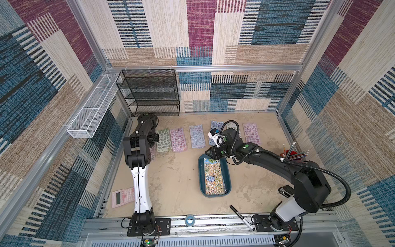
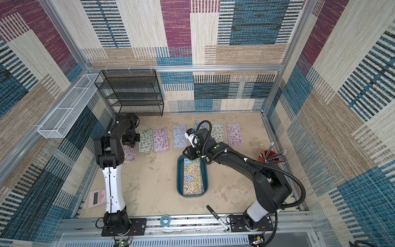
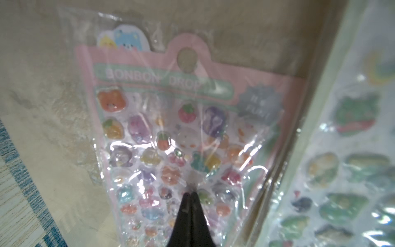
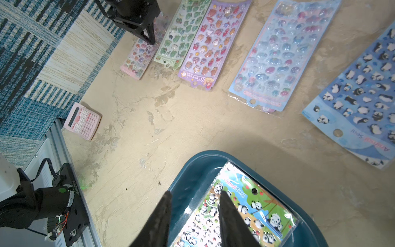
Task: Take the stickers out of the storage box
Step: Place the sticker at the center of the board.
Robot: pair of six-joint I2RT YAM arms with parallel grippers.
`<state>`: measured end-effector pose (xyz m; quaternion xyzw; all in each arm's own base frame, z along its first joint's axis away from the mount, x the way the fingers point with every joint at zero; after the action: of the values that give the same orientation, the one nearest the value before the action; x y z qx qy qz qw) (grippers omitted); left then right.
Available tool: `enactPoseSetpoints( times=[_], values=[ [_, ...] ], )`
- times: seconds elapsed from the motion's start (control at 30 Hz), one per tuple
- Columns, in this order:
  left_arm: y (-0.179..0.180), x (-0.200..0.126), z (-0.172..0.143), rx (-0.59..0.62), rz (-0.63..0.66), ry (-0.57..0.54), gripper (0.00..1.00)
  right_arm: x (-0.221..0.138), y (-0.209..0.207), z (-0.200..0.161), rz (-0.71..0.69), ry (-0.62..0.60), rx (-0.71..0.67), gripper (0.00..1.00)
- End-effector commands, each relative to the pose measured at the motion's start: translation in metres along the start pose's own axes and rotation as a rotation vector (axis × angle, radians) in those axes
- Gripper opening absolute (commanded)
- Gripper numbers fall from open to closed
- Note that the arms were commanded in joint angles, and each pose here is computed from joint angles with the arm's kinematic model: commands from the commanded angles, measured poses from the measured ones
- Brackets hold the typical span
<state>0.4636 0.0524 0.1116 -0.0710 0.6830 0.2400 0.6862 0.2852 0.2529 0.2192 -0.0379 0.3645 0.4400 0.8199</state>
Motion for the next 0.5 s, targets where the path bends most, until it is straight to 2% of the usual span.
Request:
enactPoseSetpoints(
  times=[0.0, 0.3, 0.47],
  values=[
    [0.001, 0.011, 0.008, -0.015, 0.012, -0.016, 0.0, 0.001, -0.001, 0.004, -0.006, -0.009, 0.004, 0.38],
    [0.002, 0.02, 0.018, -0.009, 0.032, -0.028, 0.0, 0.006, -0.002, 0.006, -0.007, 0.002, 0.012, 0.38],
    [0.005, 0.004, 0.022, -0.016, 0.014, -0.064, 0.0, 0.006, -0.003, 0.008, -0.014, -0.007, 0.013, 0.38]
  ],
)
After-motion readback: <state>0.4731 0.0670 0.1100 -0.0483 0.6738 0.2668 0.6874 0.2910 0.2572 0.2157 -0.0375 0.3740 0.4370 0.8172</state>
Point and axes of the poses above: each gripper's point midway between its finger pads, its own x axis out along the fingers, its own y axis along the line the jaws close on, z = x × y, the point moved 9 cm from there along -x, back along the fingers, and after that the axes turned 12 degrees about -x, right-handed, at the moved point
